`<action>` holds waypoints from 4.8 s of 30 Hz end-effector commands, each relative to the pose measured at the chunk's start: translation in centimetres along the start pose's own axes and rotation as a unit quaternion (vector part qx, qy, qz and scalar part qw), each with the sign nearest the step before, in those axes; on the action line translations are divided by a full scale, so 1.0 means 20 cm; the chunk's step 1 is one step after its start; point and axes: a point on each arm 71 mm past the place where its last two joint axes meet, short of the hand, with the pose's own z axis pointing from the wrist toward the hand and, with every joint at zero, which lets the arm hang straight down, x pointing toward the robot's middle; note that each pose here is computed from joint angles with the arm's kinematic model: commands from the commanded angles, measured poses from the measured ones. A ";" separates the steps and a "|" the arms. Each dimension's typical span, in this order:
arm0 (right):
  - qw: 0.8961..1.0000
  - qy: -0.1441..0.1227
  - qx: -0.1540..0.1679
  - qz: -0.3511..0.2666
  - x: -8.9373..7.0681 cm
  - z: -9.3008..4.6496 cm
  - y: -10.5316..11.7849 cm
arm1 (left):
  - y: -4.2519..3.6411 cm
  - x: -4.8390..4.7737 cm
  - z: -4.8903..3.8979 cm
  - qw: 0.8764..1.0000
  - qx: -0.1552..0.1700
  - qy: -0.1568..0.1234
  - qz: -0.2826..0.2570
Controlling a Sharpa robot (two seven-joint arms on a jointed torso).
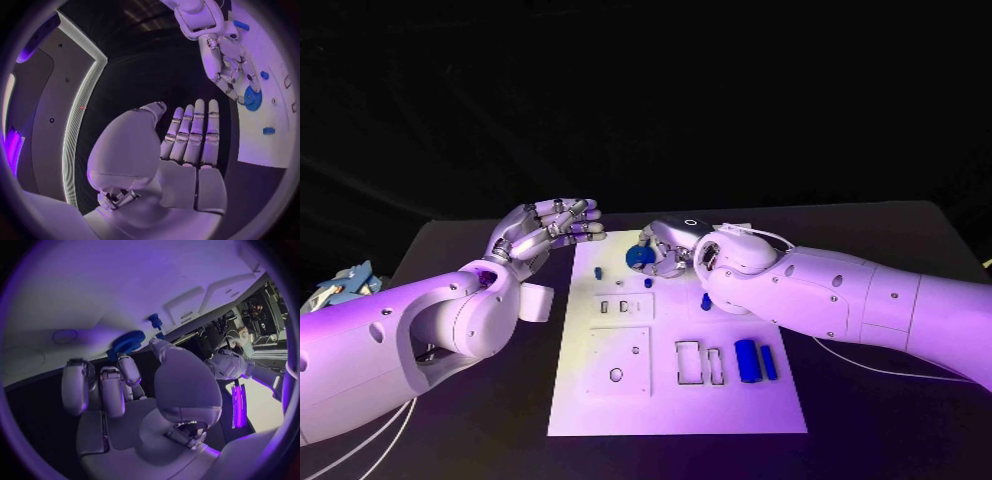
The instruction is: Assemble the parts on the task board
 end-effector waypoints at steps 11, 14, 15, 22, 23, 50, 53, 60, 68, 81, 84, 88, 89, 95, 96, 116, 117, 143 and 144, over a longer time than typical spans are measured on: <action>0.997 -0.073 -0.009 0.023 -0.08 -0.10 -0.08 | -0.009 -0.010 -0.004 1.000 0.005 0.002 -0.001; 0.994 -0.098 -0.016 0.038 -0.13 -0.14 -0.10 | -0.010 -0.017 -0.005 1.000 0.006 0.000 0.000; 0.994 -0.104 -0.016 0.043 -0.15 -0.15 -0.12 | -0.010 -0.020 -0.005 1.000 0.006 -0.001 0.000; 0.987 -0.097 0.012 0.129 -0.28 -0.29 -0.31 | -0.010 -0.046 -0.007 1.000 0.006 -0.006 0.004; 0.986 -0.091 0.016 0.140 -0.29 -0.31 -0.33 | -0.010 -0.049 -0.007 1.000 0.005 -0.007 0.004; 0.985 -0.028 0.049 0.161 -0.28 -0.61 -0.79 | 0.000 -0.036 0.008 1.000 0.006 -0.001 0.000; 0.986 -0.023 0.054 0.157 -0.26 -0.60 -0.79 | 0.000 -0.035 0.008 1.000 0.006 0.000 0.000; 0.986 -0.011 0.061 0.154 -0.20 -0.59 -0.80 | -0.001 -0.035 0.007 1.000 0.006 0.000 0.000; 0.986 -0.009 0.071 0.152 -0.16 -0.57 -0.80 | -0.001 -0.037 0.006 1.000 0.006 -0.001 0.000; 0.985 -0.017 0.087 0.145 -0.14 -0.54 -0.80 | 0.000 -0.037 0.007 1.000 0.006 -0.001 0.000; 0.985 -0.019 0.089 0.145 -0.14 -0.53 -0.80 | 0.000 -0.035 0.007 1.000 0.006 0.000 0.000; 0.985 -0.019 0.089 0.147 -0.13 -0.52 -0.80 | 0.001 -0.035 0.008 1.000 0.005 0.000 0.000; 0.985 -0.018 0.089 0.147 -0.13 -0.52 -0.79 | 0.001 -0.035 0.008 1.000 0.005 0.000 0.000; 0.985 -0.019 0.091 0.147 -0.12 -0.51 -0.79 | 0.000 -0.036 0.007 1.000 0.005 0.000 0.000; 0.985 -0.019 0.091 0.147 -0.12 -0.51 -0.79 | 0.000 -0.036 0.007 1.000 0.005 0.000 0.000; 0.983 -0.042 0.089 0.155 -0.13 -0.50 -0.79 | 0.001 -0.042 0.007 1.000 0.004 -0.001 0.001; 0.983 -0.045 0.089 0.156 -0.13 -0.50 -0.79 | 0.001 -0.042 0.007 1.000 0.004 -0.001 0.001; 0.985 -0.045 0.033 0.165 -0.12 -0.38 -0.20 | 0.011 -0.069 0.014 1.000 0.002 -0.008 0.004; 0.986 -0.042 0.025 0.161 -0.12 -0.37 -0.16 | 0.013 -0.070 0.016 1.000 0.002 -0.008 0.004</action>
